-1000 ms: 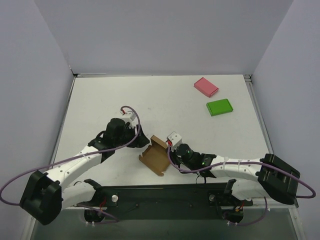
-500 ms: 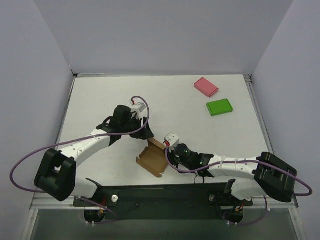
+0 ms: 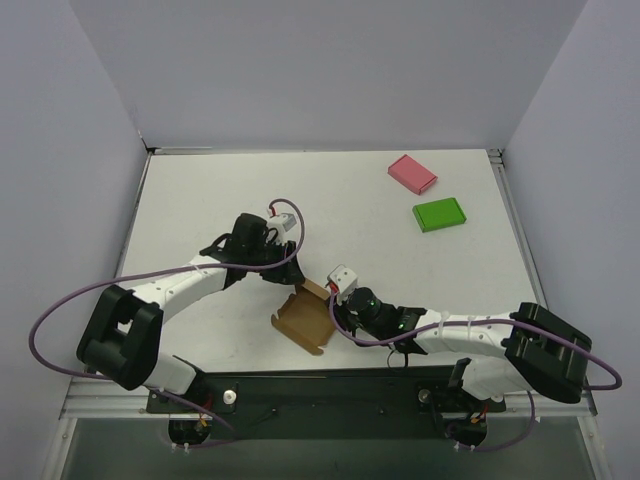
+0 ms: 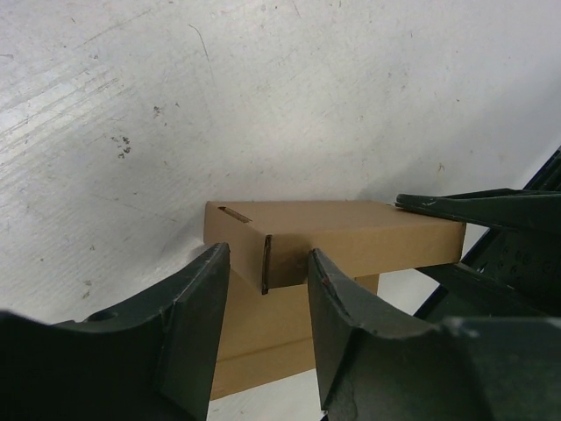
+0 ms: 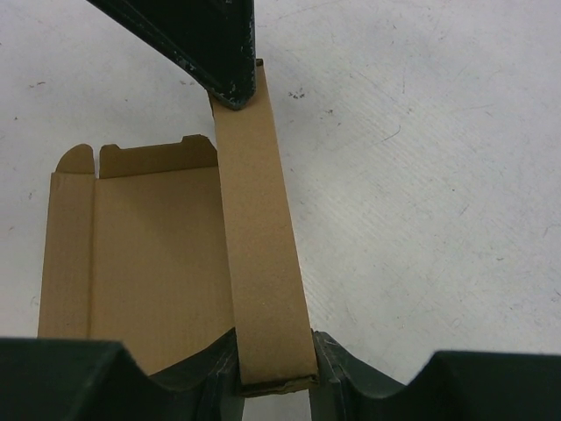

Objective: Fold the paper box

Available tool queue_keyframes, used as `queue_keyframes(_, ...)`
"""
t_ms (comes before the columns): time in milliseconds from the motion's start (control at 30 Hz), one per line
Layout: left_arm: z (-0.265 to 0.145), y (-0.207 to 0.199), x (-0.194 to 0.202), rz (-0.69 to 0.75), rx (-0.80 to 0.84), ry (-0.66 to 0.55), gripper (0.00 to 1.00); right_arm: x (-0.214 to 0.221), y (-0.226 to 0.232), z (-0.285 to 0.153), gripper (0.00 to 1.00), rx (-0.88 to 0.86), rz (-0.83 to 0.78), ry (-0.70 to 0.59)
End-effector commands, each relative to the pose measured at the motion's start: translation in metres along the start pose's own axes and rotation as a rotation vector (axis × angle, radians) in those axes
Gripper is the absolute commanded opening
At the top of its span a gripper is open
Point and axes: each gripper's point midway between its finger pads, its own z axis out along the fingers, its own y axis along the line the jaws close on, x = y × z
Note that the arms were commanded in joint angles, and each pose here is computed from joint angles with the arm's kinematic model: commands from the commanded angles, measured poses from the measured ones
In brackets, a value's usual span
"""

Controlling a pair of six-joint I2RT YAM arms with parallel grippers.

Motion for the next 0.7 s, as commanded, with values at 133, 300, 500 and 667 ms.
queue_keyframes(133, 0.004, 0.001, -0.002, 0.022, 0.010, 0.012, 0.41, -0.012, 0.003, 0.000, 0.36, -0.005, 0.007, -0.026)
queue_keyframes(300, 0.004, 0.002, 0.000, 0.023, -0.001, 0.012, 0.38, -0.013, -0.001, -0.006, 0.61, 0.019, 0.065, -0.036)
queue_keyframes(500, 0.004, 0.003, 0.000, 0.031, -0.012, 0.013, 0.38, -0.009, -0.011, -0.028, 0.70, 0.057, 0.205, -0.078)
queue_keyframes(667, 0.003, 0.002, -0.002, 0.038, -0.015, 0.006, 0.38, 0.006, -0.026, -0.047, 0.67, 0.138, 0.340, -0.096)
